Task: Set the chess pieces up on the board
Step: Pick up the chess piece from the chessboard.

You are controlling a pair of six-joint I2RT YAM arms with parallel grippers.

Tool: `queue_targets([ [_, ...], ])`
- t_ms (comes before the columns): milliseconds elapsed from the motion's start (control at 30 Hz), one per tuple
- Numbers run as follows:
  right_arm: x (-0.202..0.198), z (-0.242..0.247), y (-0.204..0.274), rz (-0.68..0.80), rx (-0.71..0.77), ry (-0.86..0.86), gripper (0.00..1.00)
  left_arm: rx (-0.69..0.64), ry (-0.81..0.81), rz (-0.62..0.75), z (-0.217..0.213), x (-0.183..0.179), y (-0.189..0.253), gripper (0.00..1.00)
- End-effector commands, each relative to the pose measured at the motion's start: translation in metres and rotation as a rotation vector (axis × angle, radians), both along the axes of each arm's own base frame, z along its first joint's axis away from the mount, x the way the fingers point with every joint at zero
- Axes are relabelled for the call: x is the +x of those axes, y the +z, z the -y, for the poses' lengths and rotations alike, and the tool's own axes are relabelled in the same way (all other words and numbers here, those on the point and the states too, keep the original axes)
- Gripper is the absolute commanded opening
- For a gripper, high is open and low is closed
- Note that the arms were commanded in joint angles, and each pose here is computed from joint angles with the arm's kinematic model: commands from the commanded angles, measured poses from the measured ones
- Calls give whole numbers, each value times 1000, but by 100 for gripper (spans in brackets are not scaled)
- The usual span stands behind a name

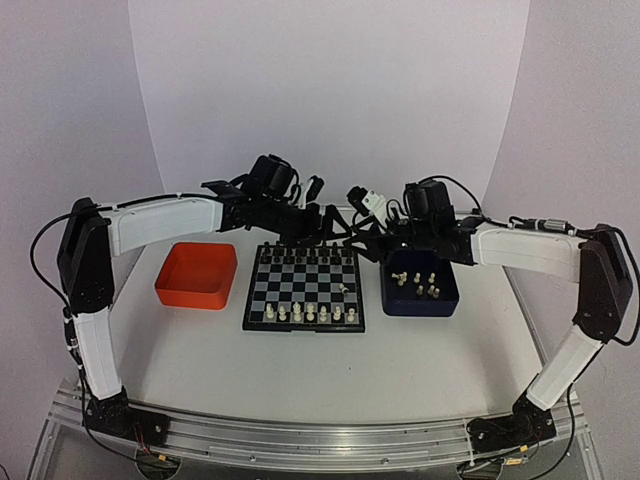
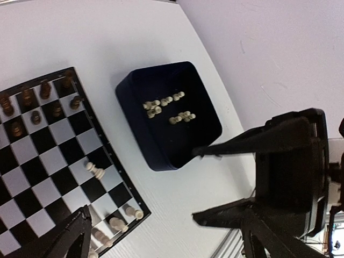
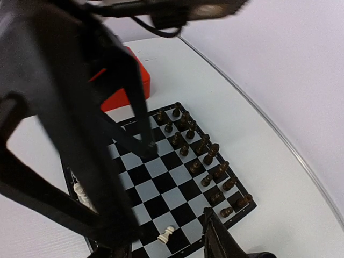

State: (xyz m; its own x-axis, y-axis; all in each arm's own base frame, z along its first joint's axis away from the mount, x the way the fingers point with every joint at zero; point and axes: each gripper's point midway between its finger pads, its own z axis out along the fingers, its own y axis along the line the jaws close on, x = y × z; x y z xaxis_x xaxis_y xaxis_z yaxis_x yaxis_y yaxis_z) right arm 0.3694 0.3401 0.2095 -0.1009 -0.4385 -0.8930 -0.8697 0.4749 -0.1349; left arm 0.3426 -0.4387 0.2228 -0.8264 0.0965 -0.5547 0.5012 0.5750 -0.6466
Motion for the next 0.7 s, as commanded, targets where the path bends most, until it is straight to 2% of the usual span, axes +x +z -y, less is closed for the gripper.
queue_targets([
  [0,7,15,-29,-263,-17,-140,42,45,233,99,-52,15,25,100],
  [133,-5,11,-60,-459,-35,-140,42,92,408,75,-102,26,13,100],
  [267,3,3,-86,-562,-34,-180,43,90,463,66,-122,26,6,100],
  [667,25,-9,-149,-584,-141,-209,41,122,443,57,-127,20,-5,100],
])
